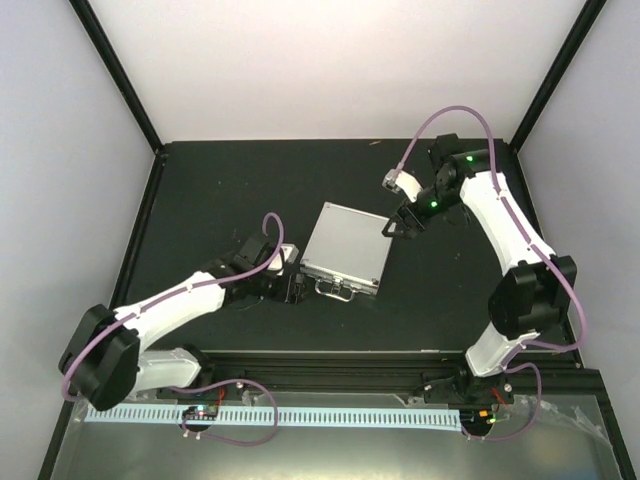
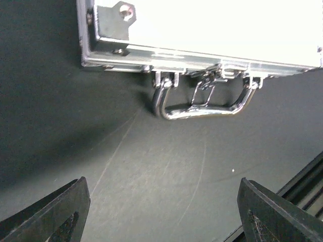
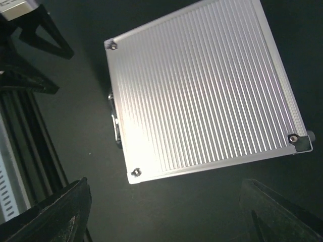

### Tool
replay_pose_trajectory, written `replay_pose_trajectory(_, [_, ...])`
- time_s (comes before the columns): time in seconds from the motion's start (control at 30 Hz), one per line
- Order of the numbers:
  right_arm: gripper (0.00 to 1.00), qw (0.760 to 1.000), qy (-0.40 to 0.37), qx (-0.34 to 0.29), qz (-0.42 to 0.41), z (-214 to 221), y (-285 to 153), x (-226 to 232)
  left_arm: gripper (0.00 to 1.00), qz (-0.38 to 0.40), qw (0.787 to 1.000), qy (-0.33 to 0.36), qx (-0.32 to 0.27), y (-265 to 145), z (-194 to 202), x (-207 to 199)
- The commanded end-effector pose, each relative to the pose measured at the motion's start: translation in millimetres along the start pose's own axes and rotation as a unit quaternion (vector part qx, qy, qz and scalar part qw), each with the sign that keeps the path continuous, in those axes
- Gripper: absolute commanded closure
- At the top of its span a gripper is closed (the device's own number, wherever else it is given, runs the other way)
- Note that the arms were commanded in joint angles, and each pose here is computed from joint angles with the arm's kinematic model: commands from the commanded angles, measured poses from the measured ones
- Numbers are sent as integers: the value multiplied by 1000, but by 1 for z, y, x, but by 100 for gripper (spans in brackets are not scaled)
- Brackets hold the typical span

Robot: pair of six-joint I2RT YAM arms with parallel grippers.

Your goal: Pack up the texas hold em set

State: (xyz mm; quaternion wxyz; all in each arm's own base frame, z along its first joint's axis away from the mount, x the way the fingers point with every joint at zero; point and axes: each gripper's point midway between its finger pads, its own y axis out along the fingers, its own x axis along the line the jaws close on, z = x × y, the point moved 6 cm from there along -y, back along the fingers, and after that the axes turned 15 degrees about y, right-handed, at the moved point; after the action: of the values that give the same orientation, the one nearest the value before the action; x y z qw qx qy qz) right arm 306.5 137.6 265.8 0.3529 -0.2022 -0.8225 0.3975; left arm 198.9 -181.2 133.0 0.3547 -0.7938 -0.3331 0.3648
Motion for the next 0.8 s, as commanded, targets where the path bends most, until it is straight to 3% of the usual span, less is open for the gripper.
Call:
replay_pose_trajectory(0.0, [17,999,26,-8,32,-8,17,-24,17,95,995,-5,-43,20,-20,-8])
replay_pose_trajectory(0.47, [18,998,44,15,40,-5,55,-56,22,170,985,21,-15,74,-28,1])
replay_pose_trajectory(0.77, [18,998,45,18,41,-13,80,-79,28,212,977,26,9,66,-26,-10])
